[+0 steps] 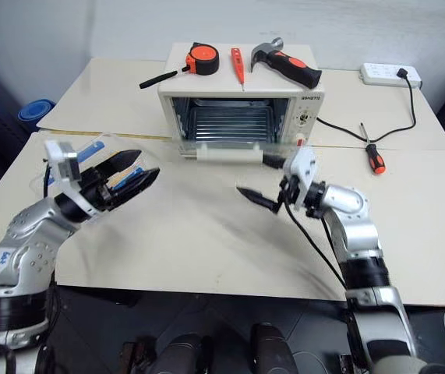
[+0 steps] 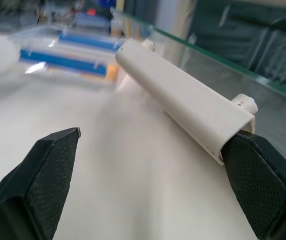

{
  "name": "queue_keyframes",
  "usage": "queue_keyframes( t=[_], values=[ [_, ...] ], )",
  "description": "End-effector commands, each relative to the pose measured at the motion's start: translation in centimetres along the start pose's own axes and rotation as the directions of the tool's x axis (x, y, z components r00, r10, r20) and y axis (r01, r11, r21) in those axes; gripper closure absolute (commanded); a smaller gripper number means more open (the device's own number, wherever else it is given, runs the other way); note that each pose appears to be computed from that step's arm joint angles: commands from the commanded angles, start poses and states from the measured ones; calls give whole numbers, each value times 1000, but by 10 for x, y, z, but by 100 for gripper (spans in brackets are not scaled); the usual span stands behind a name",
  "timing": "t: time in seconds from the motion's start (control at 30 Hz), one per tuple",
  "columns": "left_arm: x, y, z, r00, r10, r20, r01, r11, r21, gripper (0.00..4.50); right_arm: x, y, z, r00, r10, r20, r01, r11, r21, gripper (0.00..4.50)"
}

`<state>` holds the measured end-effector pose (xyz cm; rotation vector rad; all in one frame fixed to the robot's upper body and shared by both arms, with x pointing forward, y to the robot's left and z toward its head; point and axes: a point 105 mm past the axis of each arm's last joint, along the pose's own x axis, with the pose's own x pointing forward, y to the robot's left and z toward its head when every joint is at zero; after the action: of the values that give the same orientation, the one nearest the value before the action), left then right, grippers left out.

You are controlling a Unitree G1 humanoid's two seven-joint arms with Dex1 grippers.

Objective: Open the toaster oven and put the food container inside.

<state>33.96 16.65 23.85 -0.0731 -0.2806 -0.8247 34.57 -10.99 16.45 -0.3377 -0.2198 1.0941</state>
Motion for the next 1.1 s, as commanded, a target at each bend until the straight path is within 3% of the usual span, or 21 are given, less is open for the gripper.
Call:
queue_keyframes(
  t=[0.03,0.3,0.33,0.53,0.63,0.77,0.87,0.97,1.03,1.1],
  values=[
    [27,10,5,1000,9,15,-9,999,33,205,6,4,21,998,22,62,-15,995,-104,0],
    [70,17,-16,991,-63,-121,79,987,137,435,-1,4,9,999,-31,36,35,993,-116,0],
    [70,17,-20,986,-78,-149,99,985,141,444,-4,3,8,999,-42,32,45,992,-114,0],
    [54,2,-53,931,-190,-312,240,962,132,444,-33,13,-4,994,-110,-6,109,990,-85,0],
    [48,-3,-74,919,-170,-357,231,964,135,444,-63,26,-18,986,-155,-61,152,987,-47,0],
    [43,-6,-86,943,-81,-321,120,987,104,444,-101,40,-25,970,-212,-120,211,977,-15,0],
    [30,-12,-99,944,-47,-326,86,991,107,444,-112,41,-11,963,-259,-75,259,966,-4,0],
    [11,-8,-100,955,32,-294,6,992,128,444,-107,40,9,966,-258,1,258,966,1,0],
    [-3,-7,-87,976,79,-201,-62,994,91,444,-97,41,21,974,-219,52,220,975,-12,0],
    [-31,-10,-72,985,117,-124,-111,993,50,406,-84,42,32,979,-174,106,172,985,27,0]
  ],
)
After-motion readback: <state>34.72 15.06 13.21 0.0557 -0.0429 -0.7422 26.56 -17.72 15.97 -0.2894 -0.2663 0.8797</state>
